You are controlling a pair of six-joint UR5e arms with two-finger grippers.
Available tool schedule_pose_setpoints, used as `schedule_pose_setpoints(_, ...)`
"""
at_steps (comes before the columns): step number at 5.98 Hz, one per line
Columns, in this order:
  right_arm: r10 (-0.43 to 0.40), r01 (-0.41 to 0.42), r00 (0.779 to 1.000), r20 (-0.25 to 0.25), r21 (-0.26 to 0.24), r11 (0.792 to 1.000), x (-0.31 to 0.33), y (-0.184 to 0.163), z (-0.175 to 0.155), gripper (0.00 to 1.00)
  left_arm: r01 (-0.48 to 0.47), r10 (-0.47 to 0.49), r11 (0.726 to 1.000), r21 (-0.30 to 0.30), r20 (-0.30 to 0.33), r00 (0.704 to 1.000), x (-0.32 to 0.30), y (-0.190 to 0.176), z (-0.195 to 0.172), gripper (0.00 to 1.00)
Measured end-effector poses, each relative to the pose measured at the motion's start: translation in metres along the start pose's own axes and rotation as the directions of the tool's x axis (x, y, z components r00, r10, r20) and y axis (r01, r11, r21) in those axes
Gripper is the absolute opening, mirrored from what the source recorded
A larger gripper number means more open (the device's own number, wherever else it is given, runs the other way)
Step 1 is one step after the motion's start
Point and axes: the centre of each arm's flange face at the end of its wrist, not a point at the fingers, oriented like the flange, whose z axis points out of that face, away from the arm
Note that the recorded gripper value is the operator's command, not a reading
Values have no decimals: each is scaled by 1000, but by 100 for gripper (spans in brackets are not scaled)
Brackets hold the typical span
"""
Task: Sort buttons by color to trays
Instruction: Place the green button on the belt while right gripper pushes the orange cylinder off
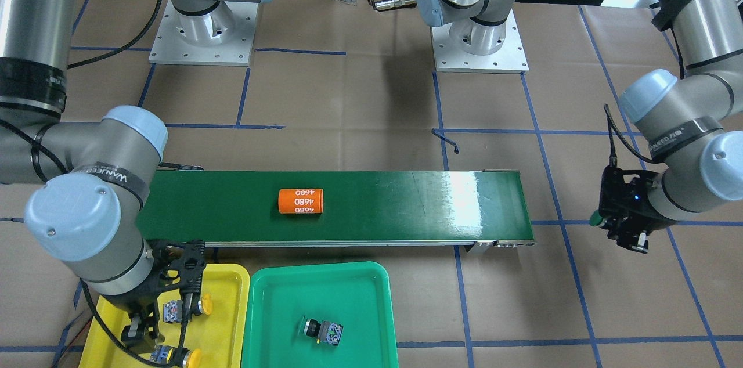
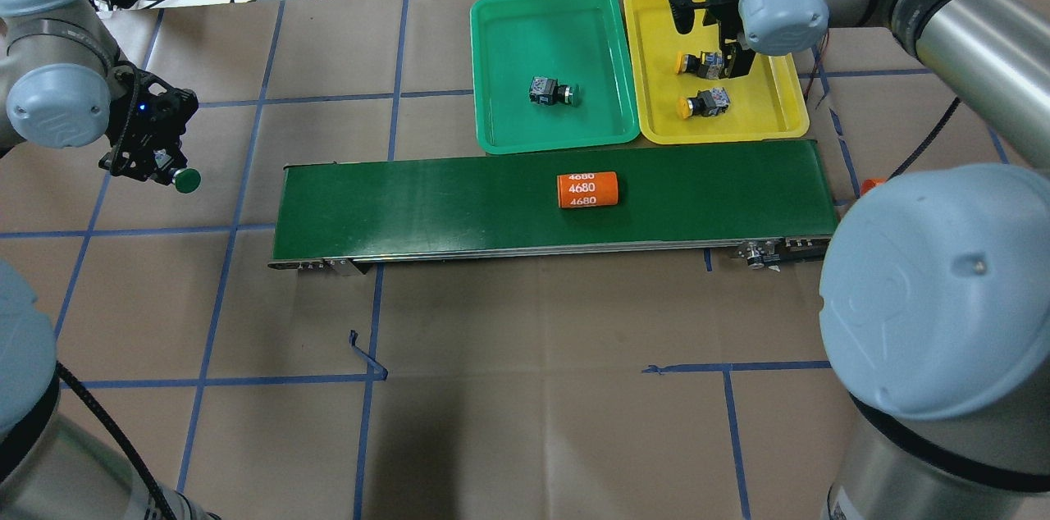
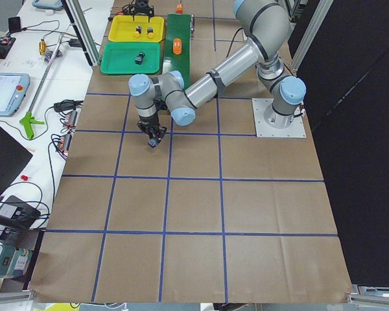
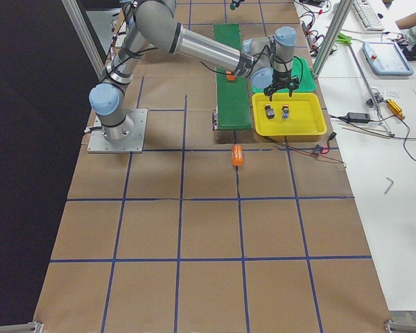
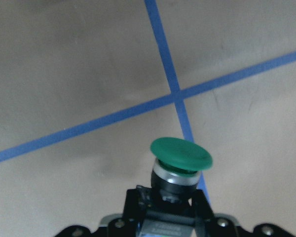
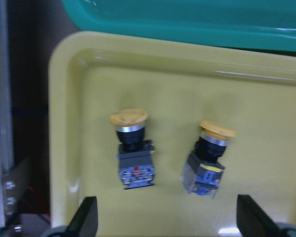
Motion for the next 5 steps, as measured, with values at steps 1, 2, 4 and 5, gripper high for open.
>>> schedule_pose_setpoints(1, 41, -41, 997, 59, 6, 999, -30, -13, -30, 100, 137, -136, 990, 22, -18, 990, 7, -52, -23, 0)
schedule_pose_setpoints(2, 67, -68, 994, 81, 7, 998, -71, -32, -59, 100, 233, -232, 972, 31, -28, 972, 11, -101, -33, 0)
schedule_pose_setpoints(4, 146, -154, 982, 120, 56, 986, -162, -77, -84, 100, 386, -384, 922, 40, -43, 922, 7, -178, -31, 1)
schedule_pose_setpoints(5, 196, -210, 970, 146, 90, 974, -189, -98, -86, 100, 429, -427, 902, 48, -48, 903, 4, -205, -27, 72)
